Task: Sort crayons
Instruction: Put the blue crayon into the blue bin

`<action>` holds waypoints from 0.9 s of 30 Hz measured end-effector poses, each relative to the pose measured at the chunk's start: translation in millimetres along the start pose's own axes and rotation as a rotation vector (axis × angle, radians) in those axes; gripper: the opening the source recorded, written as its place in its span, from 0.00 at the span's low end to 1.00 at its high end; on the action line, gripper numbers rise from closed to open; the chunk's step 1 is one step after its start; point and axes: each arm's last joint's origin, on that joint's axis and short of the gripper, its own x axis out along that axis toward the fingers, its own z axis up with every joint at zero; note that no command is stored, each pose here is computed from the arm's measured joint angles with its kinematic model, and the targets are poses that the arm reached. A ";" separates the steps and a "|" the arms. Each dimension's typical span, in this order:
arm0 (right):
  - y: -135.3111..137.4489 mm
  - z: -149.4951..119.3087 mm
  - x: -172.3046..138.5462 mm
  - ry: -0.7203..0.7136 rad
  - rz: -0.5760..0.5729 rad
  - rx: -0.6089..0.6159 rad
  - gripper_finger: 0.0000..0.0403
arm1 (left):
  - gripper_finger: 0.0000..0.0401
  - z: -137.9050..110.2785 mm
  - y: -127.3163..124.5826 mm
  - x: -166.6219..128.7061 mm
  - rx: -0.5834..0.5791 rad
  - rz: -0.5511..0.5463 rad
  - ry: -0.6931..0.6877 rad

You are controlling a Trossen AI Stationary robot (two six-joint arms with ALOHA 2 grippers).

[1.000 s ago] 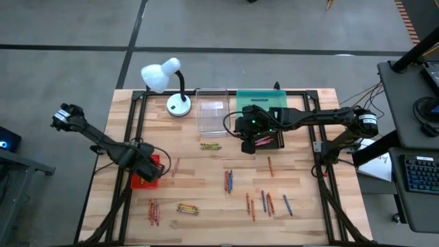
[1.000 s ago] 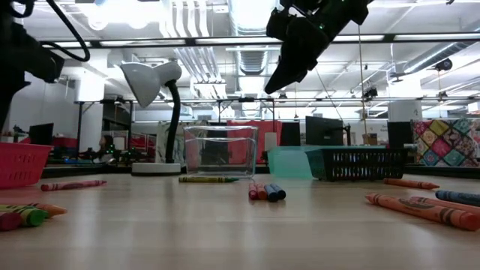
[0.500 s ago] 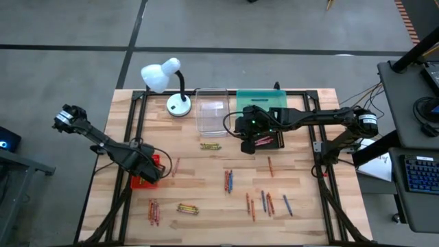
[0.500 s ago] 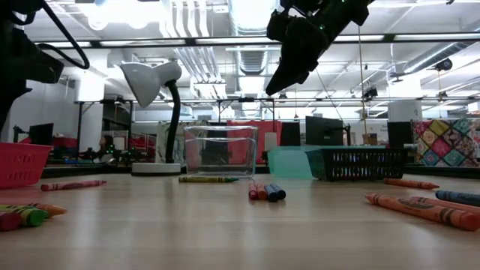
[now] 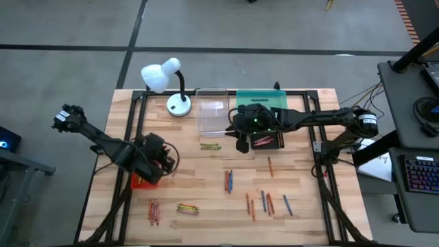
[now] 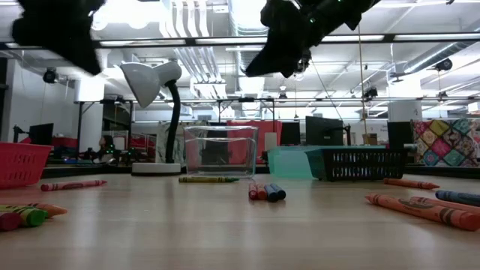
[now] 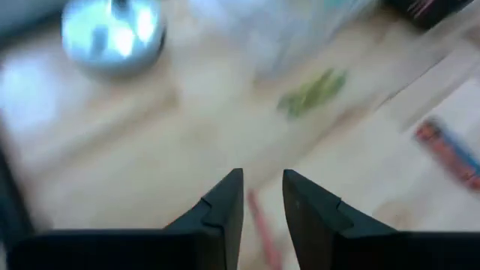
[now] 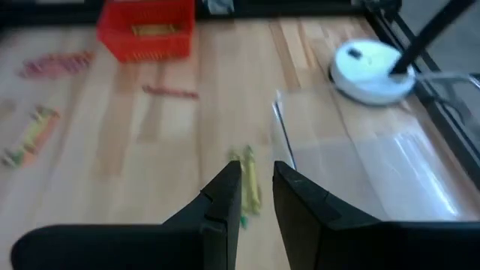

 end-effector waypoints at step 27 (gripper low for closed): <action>48.3 -34.7 51.4 0.079 -0.010 0.178 0.17 | 0.19 -2.6 -42.8 24.7 0.308 0.026 -0.250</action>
